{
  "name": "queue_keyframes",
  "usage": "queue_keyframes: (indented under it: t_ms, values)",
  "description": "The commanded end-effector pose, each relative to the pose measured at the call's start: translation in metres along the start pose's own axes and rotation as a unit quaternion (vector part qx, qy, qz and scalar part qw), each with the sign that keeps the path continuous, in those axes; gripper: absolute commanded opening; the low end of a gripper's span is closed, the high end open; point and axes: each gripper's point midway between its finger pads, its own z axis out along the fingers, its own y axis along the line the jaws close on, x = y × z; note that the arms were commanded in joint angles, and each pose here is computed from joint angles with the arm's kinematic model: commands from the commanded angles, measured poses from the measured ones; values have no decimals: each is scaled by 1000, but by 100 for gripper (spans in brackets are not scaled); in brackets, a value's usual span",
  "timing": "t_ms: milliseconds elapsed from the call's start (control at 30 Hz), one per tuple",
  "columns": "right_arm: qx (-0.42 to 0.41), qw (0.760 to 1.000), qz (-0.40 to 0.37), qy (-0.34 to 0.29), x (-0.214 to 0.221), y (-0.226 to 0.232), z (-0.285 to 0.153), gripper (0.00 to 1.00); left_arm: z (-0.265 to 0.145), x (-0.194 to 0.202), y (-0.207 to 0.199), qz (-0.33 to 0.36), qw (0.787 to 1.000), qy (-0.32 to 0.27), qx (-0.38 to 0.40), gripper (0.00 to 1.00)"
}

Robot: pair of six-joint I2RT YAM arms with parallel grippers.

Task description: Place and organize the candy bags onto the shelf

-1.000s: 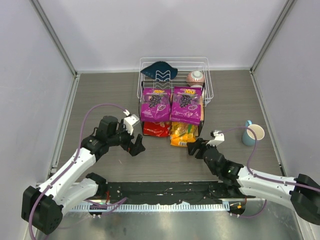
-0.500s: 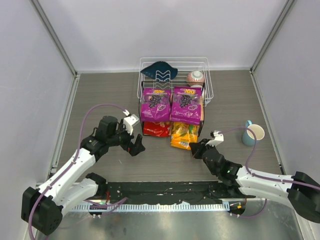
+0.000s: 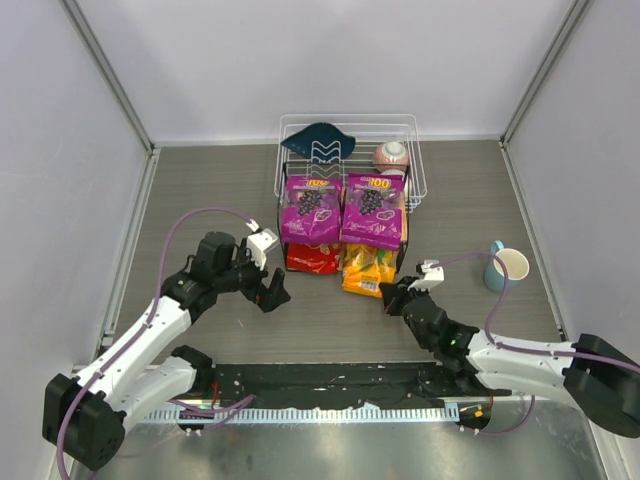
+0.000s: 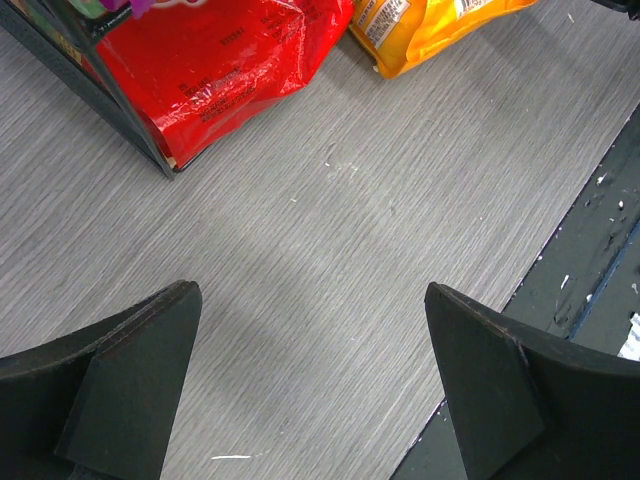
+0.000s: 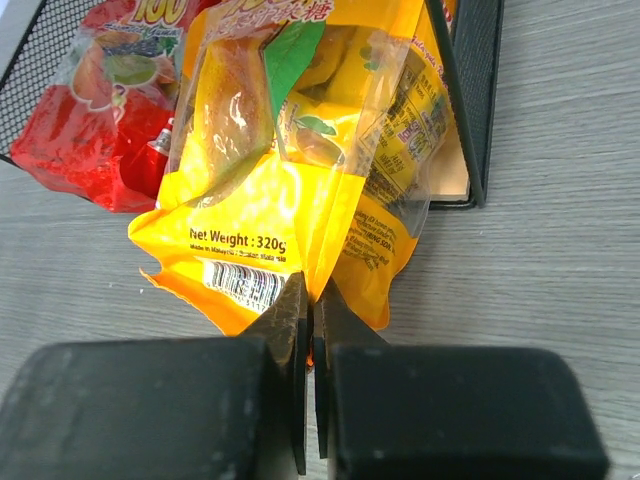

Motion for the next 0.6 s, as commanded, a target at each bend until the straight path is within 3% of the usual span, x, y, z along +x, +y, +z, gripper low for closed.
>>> queue_keyframes:
  t_ms: [0, 567]
  values:
    - [17, 998, -10, -65, -28, 0, 7, 1, -1, -5, 0, 13, 1000, -9, 3, 100]
    - [18, 992, -25, -119, -53, 7, 15, 1, -1, -6, 0, 12, 1000, -9, 3, 100]
